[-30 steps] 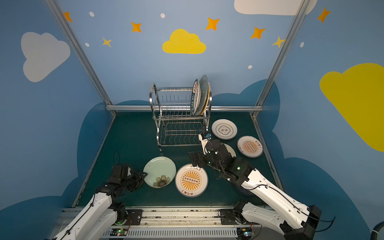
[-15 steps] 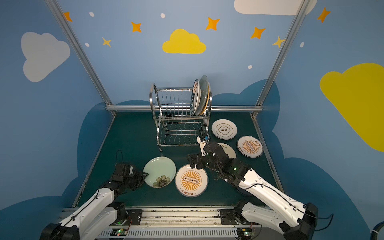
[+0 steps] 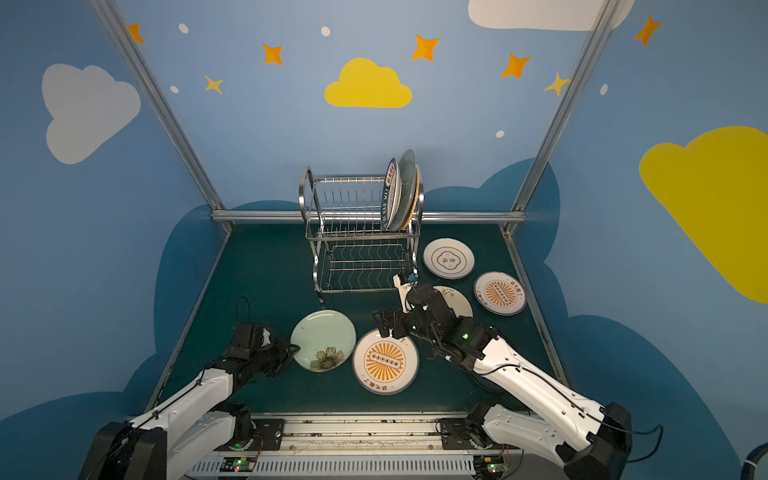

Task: Load plates into a dish rack
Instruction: Pick up the plate from the center of the table, then place the plate on the dish rack.

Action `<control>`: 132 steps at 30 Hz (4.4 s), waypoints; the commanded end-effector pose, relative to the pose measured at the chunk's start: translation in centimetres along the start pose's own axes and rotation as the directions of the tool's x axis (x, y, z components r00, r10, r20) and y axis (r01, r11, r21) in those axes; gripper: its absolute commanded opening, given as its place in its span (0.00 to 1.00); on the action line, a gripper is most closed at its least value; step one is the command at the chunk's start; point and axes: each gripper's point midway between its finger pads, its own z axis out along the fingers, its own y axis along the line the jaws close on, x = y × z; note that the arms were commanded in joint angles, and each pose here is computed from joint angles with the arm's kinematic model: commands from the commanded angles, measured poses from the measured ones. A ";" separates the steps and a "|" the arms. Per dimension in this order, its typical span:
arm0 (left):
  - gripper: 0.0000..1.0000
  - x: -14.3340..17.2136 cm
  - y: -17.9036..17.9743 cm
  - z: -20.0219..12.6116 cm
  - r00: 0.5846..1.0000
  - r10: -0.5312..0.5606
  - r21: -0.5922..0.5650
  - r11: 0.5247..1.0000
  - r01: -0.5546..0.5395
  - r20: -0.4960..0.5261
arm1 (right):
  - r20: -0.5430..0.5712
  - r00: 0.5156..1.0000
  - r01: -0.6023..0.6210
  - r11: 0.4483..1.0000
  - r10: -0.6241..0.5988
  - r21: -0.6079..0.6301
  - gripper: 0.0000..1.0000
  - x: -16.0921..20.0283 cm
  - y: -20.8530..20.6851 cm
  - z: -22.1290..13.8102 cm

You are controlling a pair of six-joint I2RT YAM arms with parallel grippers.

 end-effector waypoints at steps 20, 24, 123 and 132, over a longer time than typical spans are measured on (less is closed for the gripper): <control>0.04 -0.8 -4.5 -4.5 0.993 -0.027 0.191 0.982 0.005 0.114 | -0.024 0.991 -0.135 0.991 0.135 0.011 0.95 0.8 -2.6 1.5; 0.04 -0.3 -6.3 -5.7 0.995 -0.015 0.273 0.962 -0.012 0.096 | -0.029 0.984 -0.177 0.984 0.177 0.021 0.95 0.9 -3.1 1.7; 1.00 2.0 -19.3 -12.2 0.936 0.256 0.432 0.835 -0.340 0.240 | 0.039 0.884 -0.466 0.884 0.465 0.024 0.00 -2.7 0.3 -5.4; 1.00 1.3 -18.2 -16.8 0.866 0.352 0.371 0.798 -0.476 0.354 | 0.178 0.929 -0.294 0.940 0.323 -0.171 0.00 -9.5 4.9 -9.6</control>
